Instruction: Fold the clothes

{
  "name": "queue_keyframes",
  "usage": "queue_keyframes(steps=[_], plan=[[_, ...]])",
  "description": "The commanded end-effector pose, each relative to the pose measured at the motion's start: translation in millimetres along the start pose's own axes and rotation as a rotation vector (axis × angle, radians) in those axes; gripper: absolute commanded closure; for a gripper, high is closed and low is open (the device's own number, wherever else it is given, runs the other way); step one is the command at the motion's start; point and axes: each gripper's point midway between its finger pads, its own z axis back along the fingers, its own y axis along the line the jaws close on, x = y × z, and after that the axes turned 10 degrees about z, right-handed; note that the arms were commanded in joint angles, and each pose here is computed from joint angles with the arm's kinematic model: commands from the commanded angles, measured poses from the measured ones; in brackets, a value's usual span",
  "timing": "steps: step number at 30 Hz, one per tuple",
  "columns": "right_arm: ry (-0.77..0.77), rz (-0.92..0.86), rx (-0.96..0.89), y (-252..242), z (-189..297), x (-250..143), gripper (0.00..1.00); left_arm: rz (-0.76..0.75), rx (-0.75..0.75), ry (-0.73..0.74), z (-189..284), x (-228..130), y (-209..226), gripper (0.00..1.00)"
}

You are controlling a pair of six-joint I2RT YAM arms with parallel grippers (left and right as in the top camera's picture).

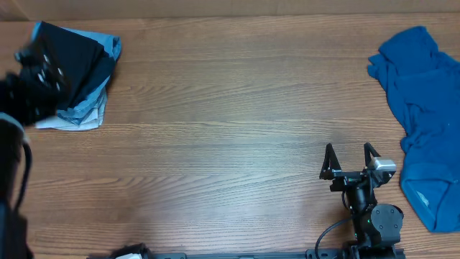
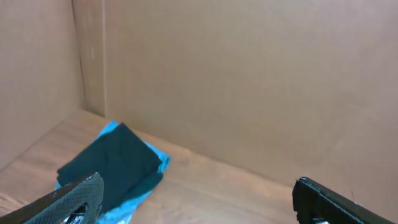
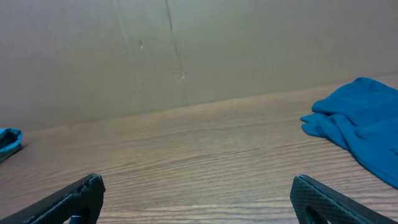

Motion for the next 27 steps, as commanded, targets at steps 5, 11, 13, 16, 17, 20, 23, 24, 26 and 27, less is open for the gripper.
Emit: queue_keyframes(steps=[5,11,13,16,17,20,23,24,26,27], plan=[[-0.003,0.002,-0.004,-1.0,-0.2,-2.0,0.0,0.028,0.073,0.2,-9.5,-125.2,56.9,0.0],[-0.003,0.002,-0.004,-1.0,-0.2,-2.1,0.0,0.178,0.026,0.161,-61.6,-205.4,93.3,0.0],[-0.003,0.002,-0.004,-1.0,-0.2,-2.1,0.0,0.174,-0.027,0.118,-70.7,-220.4,97.1,0.0],[-0.003,0.002,-0.004,-1.0,-0.2,-2.0,0.0,0.099,-0.123,0.009,-81.0,-239.0,98.3,0.0],[-0.003,0.002,-0.004,-1.0,-0.2,-2.0,0.0,0.051,-0.159,-0.029,-82.3,-244.8,96.7,0.0],[-0.003,0.002,-0.004,-1.0,-0.2,-2.0,0.0,-0.013,-0.202,-0.085,-79.6,-254.6,96.6,0.0],[-0.003,0.002,-0.004,-1.0,-0.2,-2.0,0.0,-0.053,-0.207,-0.088,-77.1,-267.9,101.4,0.0],[-0.003,0.002,-0.004,-1.0,-0.2,-2.0,0.0,-0.07,-0.212,-0.086,-76.4,-271.7,101.4,0.0],[-0.003,0.002,-0.004,-1.0,-0.2,-2.0,0.0,-0.109,-0.226,-0.088,-74.1,-278.0,100.2,0.0],[-0.003,0.002,-0.004,-1.0,-0.2,-2.0,0.0,-0.12,-0.232,-0.084,-73.4,-283.0,100.3,0.0]])
